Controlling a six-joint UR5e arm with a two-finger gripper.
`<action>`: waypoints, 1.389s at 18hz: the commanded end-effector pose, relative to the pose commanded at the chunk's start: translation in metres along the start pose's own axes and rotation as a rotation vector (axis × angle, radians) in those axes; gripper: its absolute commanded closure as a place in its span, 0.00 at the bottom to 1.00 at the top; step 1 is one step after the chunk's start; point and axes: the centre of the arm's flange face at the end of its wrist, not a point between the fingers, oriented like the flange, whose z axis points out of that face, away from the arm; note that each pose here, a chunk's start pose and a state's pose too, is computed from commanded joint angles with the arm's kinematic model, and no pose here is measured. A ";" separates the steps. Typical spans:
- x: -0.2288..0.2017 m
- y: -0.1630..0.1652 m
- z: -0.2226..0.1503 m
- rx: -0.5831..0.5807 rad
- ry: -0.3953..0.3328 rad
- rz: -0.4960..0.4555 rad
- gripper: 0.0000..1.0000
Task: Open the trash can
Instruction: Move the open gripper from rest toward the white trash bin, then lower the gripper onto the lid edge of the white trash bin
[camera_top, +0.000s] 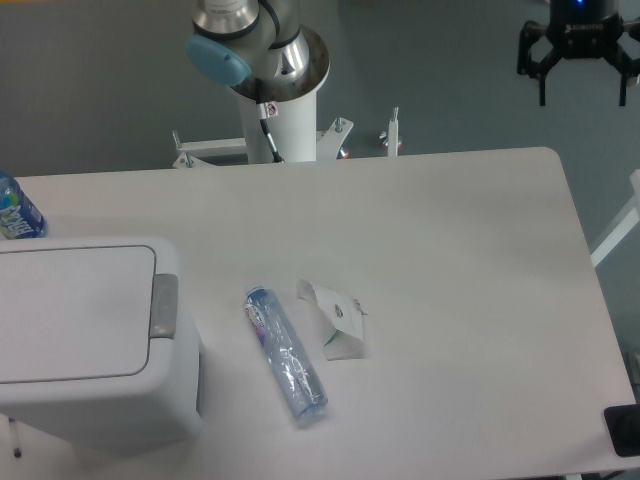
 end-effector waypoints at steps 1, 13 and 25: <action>0.001 0.000 0.001 0.000 0.003 0.001 0.00; 0.021 -0.040 -0.001 0.028 0.015 -0.119 0.00; 0.086 -0.171 -0.006 0.176 0.016 -0.373 0.00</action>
